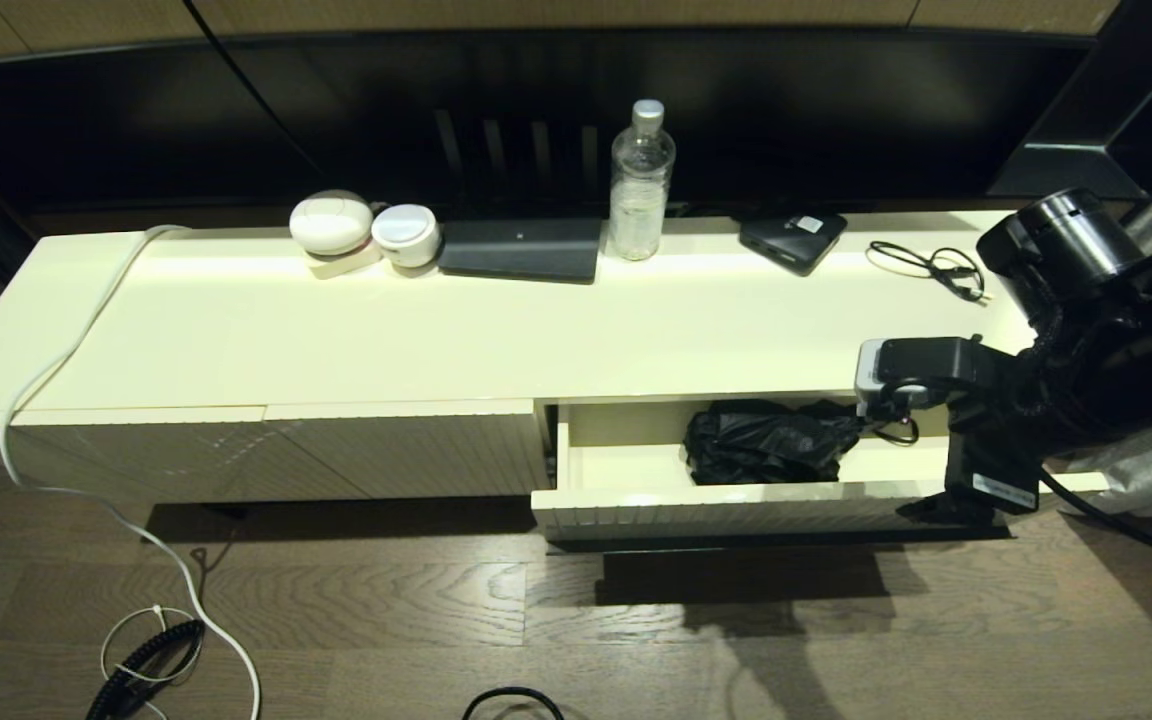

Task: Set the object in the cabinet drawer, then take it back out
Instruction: Open the drawer

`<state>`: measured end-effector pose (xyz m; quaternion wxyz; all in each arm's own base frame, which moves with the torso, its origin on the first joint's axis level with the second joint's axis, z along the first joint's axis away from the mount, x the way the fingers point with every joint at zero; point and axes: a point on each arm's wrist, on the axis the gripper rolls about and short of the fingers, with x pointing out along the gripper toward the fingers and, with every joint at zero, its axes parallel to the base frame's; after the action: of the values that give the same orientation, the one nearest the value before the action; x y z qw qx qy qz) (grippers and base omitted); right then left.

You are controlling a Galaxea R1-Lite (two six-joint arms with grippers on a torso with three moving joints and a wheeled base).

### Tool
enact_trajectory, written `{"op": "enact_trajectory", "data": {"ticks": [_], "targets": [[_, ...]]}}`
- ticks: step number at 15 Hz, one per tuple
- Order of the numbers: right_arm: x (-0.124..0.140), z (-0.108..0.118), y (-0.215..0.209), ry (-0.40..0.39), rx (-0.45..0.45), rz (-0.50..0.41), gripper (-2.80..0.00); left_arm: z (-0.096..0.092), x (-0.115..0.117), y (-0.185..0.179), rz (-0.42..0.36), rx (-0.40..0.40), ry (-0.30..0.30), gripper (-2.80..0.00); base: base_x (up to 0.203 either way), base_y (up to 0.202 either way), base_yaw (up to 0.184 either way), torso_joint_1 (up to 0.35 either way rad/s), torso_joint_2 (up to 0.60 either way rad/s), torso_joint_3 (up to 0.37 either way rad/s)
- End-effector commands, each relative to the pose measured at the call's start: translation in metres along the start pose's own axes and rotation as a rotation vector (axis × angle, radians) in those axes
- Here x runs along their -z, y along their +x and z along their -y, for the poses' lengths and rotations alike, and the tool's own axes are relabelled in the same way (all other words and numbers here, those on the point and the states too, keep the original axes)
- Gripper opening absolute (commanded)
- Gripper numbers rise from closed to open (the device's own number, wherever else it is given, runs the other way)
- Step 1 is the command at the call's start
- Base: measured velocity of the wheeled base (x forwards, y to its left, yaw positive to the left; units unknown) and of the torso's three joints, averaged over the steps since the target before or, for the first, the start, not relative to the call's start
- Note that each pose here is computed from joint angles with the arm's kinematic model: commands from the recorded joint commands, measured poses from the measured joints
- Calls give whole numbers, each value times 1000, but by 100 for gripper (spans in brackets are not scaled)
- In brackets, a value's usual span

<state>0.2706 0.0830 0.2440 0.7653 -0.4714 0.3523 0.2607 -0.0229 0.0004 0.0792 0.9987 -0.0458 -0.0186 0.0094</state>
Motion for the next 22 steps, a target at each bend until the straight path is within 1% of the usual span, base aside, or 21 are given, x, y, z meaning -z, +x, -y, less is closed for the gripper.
{"op": "enact_trajectory", "data": {"ticks": [1, 2, 3, 4, 6, 8, 11, 13, 16, 22], "targets": [[-6, 7, 17, -33, -50, -31, 0, 0, 0, 0, 2, -1, -1, -280, 0, 0, 0, 0, 0, 0], [-7, 7, 20, -65, -92, -33, 0, 0, 0, 0, 2, -1, -1, -280, 0, 0, 0, 0, 0, 0], [-9, 7, 25, -75, -115, -32, 0, 0, 0, 0, 2, -1, -1, -280, 0, 0, 0, 0, 0, 0], [-11, 9, 29, -70, -126, -25, 0, 0, 0, 0, 2, -1, -1, -280, 0, 0, 0, 0, 0, 0], [-12, 15, 36, -34, -158, 13, 0, 0, 0, 0, 2, -1, -1, -280, 0, 0, 0, 0, 0, 0], [-12, 19, 43, -23, -187, 41, 0, 0, 0, 0, 2, -1, -1, -280, 0, 0, 0, 0, 0, 0], [-13, 28, 54, -10, -196, 38, 0, 0, 0, 0, 2, -1, -1, -280, 0, 0, 0, 0, 0, 0], [-11, 33, 62, 6, -223, 48, 0, 0, 0, 0, 2, -1, -1, -280, 0, 0, 0, 0, 0, 0], [-8, 40, 71, 27, -238, 59, 0, 0, 0, 0, 2, -1, -1, -280, 0, 0, 0, 0, 0, 0], [-11, 44, 85, 39, -249, 63, 0, 0, 0, 0, 2, -1, -1, -280, 0, 0, 0, 0, 0, 0]]}}
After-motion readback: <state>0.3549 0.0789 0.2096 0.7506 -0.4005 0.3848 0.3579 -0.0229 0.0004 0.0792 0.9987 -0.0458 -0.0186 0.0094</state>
